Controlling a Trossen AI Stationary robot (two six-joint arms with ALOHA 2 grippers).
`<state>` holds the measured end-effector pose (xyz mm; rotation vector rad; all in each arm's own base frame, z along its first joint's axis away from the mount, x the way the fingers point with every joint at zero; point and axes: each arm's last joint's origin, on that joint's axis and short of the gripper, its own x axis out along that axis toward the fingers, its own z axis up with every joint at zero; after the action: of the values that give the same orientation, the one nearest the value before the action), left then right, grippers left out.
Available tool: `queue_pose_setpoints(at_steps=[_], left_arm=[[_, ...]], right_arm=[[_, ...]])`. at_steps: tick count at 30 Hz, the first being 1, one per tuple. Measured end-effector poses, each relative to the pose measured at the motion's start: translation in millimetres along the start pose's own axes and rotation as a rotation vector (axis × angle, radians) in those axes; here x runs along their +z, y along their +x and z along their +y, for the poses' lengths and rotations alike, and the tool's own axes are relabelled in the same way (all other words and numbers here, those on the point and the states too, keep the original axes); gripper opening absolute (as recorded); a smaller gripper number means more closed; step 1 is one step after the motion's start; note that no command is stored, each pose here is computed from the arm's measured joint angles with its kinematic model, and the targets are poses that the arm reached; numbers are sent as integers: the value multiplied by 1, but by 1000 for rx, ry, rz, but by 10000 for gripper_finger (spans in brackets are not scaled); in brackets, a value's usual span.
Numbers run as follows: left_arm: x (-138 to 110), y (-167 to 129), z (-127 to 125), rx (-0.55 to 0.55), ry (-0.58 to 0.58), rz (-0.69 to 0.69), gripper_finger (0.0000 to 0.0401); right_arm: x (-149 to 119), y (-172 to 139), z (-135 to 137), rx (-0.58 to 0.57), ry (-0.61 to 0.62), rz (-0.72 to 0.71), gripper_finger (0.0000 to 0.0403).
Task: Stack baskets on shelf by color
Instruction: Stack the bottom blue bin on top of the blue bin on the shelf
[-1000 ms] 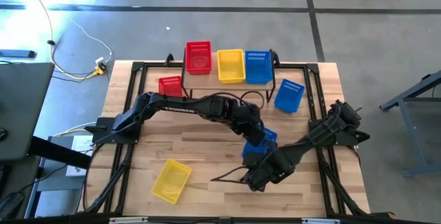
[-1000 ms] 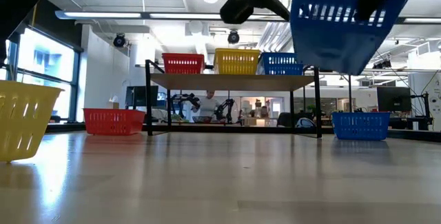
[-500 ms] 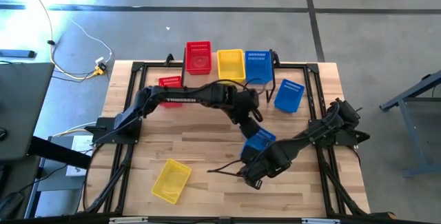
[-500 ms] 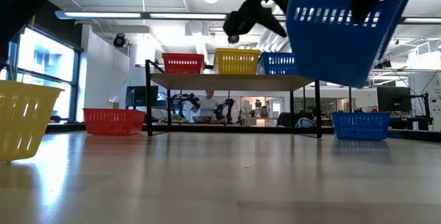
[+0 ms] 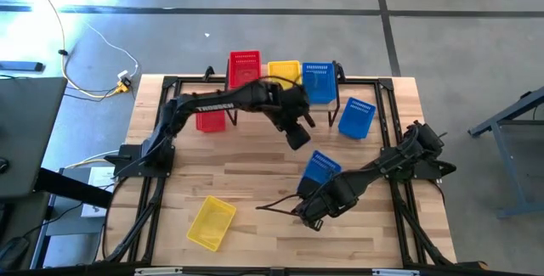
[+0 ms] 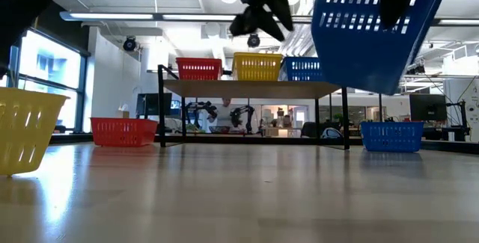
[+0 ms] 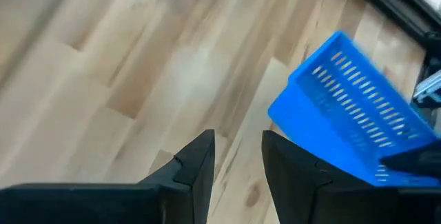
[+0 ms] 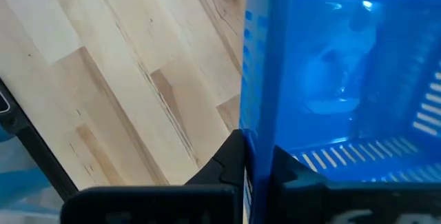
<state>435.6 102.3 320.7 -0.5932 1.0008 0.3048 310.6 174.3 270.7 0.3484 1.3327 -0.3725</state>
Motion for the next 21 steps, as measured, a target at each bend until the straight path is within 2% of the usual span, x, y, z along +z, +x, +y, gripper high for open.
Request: queue_pose_setpoints(at_steps=[8, 16, 21], left_arm=[[-8, -53, 1, 11, 83, -38, 110], [-31, -102, 6, 115, 194, 6, 111], [-40, -130, 8, 144, 239, -34, 111]], right_arm=[[4, 0, -2, -27, -20, -38, 0], [17, -1, -12, -83, -59, -116, 0], [28, -14, -28, -112, -64, -200, 0]])
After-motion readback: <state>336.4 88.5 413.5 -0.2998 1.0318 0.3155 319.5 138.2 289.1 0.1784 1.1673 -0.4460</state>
